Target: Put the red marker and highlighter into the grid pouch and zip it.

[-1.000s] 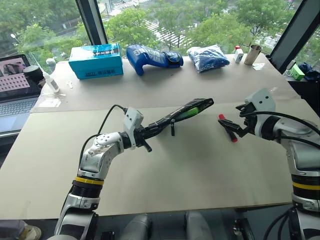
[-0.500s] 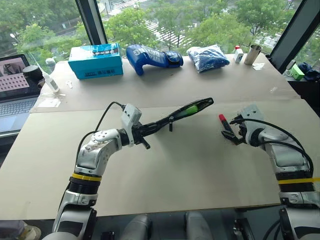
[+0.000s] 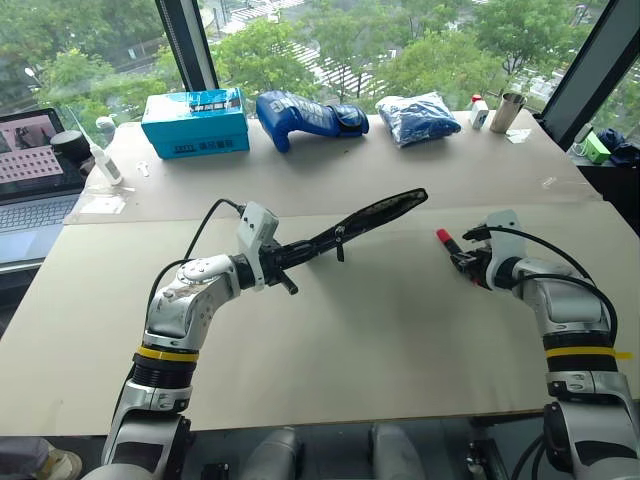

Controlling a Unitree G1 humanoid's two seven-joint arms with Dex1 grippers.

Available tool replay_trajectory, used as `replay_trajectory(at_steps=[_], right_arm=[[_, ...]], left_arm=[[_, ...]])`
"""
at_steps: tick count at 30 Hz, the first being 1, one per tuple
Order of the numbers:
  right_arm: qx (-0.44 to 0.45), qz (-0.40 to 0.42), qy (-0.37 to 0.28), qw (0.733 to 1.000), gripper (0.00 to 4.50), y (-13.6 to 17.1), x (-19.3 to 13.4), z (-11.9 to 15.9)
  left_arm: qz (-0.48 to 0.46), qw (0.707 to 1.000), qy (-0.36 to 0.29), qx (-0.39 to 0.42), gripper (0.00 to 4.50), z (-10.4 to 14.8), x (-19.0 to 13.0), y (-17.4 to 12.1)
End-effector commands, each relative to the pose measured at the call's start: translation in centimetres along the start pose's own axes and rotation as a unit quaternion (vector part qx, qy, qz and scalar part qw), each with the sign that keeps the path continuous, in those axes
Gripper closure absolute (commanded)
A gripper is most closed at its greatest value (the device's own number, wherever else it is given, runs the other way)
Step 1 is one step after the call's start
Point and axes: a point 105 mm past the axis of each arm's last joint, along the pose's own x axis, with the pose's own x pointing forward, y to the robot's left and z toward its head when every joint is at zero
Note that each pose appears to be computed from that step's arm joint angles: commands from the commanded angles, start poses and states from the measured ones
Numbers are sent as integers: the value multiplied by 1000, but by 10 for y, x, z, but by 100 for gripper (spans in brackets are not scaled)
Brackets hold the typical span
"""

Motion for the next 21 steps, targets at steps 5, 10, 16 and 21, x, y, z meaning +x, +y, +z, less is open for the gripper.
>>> replay_trajectory(at_steps=[5, 10, 16, 21], right_arm=[[-28, -9, -117, 993, 398, -9, -28, 51], [-120, 186, -218, 950, 398, 53, -93, 94], [-296, 255, -140, 910, 398, 94, -115, 64], [-444, 162, -55, 880, 398, 73, -92, 47]], left_arm=[[-17, 1000, -20, 18, 450, 14, 1, -7], [-25, 999, 3, 30, 450, 4, 3, -10], [-29, 998, 26, 51, 450, -9, 6, -12], [-35, 998, 28, 54, 450, -12, 7, -16]])
